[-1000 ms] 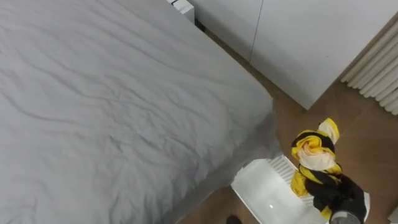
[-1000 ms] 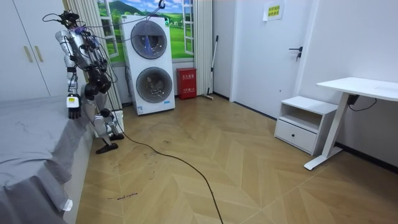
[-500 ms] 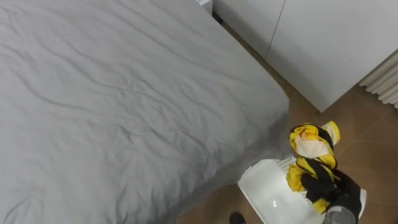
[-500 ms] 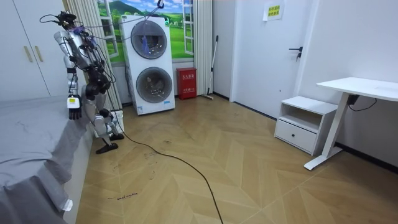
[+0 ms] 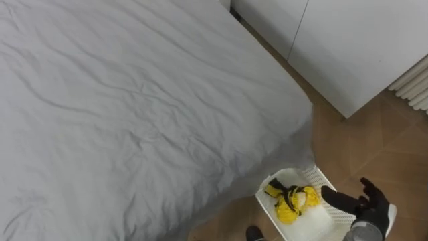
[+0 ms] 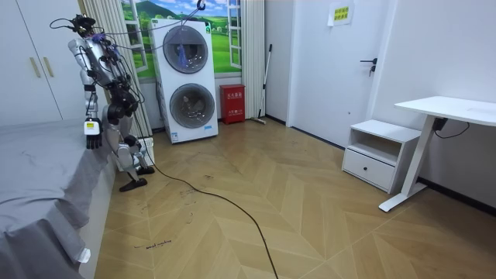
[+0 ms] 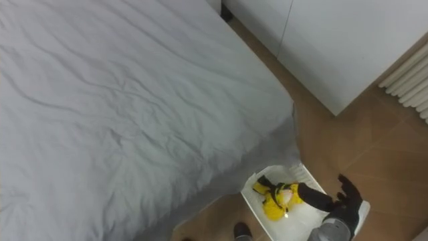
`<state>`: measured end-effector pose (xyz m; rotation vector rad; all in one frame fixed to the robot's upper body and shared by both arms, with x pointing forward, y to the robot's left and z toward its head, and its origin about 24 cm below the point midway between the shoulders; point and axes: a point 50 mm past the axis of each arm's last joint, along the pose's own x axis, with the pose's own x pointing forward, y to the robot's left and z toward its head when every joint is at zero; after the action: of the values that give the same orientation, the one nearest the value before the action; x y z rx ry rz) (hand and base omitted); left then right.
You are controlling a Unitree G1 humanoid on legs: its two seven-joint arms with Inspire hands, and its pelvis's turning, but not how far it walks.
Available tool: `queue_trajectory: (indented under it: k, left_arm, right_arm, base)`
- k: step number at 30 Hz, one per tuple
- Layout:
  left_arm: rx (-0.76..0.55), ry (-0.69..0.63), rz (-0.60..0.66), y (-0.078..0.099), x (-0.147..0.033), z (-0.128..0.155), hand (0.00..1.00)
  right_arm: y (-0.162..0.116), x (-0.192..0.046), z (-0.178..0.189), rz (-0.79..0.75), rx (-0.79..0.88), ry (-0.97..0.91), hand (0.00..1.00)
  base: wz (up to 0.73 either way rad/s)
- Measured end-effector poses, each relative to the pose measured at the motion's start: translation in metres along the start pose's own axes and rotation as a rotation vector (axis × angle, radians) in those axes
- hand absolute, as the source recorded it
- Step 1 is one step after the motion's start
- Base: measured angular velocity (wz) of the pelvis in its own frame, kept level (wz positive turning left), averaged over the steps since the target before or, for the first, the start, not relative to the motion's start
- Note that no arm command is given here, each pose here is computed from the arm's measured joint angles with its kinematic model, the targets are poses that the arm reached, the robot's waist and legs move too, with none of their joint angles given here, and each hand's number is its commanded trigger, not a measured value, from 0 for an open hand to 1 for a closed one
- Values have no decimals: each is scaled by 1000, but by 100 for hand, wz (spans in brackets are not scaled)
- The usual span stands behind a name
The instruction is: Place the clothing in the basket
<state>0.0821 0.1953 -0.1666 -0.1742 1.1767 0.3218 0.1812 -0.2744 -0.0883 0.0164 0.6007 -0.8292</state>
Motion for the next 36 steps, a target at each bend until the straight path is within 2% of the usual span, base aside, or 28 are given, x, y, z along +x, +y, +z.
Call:
queue_trajectory:
  k: [10,15,22,25,31,36]
  left_arm:
    - [11,-15,-16,-4,0,3,0]
    - [13,-14,-24,-2,-1,2,0]
    - [44,4,-45,4,-4,-9,0]
    - [82,19,-32,10,-6,-18,0]
    - [87,20,-4,23,-10,-29,0]
    - [88,21,-3,21,-11,-34,0]
  right_arm:
    - [2,0,1,11,0,-12,0]
    - [-3,-2,-11,51,-22,27,0]
    - [-22,-12,-59,74,70,249,0]
    - [-40,-26,-96,80,89,401,0]
    - [-72,-53,-140,69,105,587,0]
    - [-71,-67,-155,94,106,673,0]
  base:
    - [0]
    - [6]
    - [9]
    - [27]
    - [36]
    - [32]
